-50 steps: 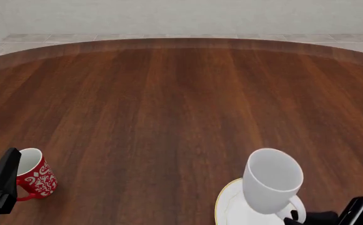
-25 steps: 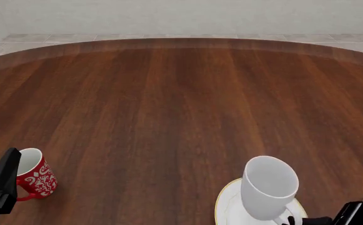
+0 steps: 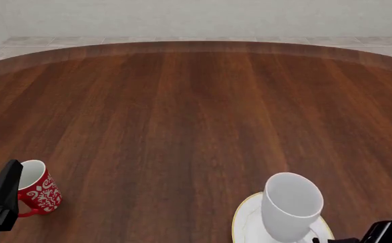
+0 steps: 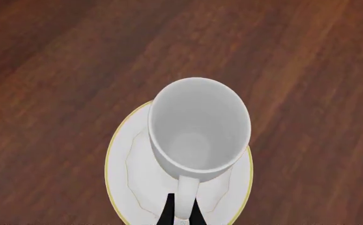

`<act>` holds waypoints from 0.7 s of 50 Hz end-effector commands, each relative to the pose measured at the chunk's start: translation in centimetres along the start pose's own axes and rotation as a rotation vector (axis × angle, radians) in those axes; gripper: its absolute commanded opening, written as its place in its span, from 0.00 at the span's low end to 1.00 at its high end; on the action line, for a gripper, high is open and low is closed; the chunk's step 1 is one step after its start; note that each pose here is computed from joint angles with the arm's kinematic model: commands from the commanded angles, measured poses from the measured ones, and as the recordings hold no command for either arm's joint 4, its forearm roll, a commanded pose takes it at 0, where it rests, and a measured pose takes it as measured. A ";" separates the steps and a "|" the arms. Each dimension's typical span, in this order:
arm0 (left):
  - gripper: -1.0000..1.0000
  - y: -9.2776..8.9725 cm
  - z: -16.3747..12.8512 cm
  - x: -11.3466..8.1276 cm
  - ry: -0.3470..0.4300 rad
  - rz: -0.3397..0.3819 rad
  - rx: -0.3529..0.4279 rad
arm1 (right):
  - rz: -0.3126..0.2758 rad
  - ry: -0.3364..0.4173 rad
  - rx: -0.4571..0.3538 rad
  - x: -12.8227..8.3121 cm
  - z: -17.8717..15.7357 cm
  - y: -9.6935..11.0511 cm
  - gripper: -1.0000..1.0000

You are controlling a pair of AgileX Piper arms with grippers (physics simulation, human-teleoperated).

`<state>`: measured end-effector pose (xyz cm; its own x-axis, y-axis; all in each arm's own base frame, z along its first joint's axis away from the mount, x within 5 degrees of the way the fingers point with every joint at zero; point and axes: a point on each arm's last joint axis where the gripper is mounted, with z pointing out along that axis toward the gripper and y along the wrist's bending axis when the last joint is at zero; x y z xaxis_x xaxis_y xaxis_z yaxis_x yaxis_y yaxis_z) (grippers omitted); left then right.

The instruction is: Put the white mug on the plate.

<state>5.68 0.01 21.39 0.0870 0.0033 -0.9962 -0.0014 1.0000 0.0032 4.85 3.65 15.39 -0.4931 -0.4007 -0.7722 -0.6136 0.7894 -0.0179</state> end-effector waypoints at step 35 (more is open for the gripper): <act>1.00 0.0 0.0 0.0 0.000 0.000 0.000 | 0.015 -0.027 0.019 0.7 -1.0 -0.1 1.00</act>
<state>5.68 0.01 21.39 0.0870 0.0034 -0.9962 -0.0014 1.0000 0.0033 4.45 3.30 15.45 -0.4970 -0.3881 -0.7761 -0.6034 0.7973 -0.0123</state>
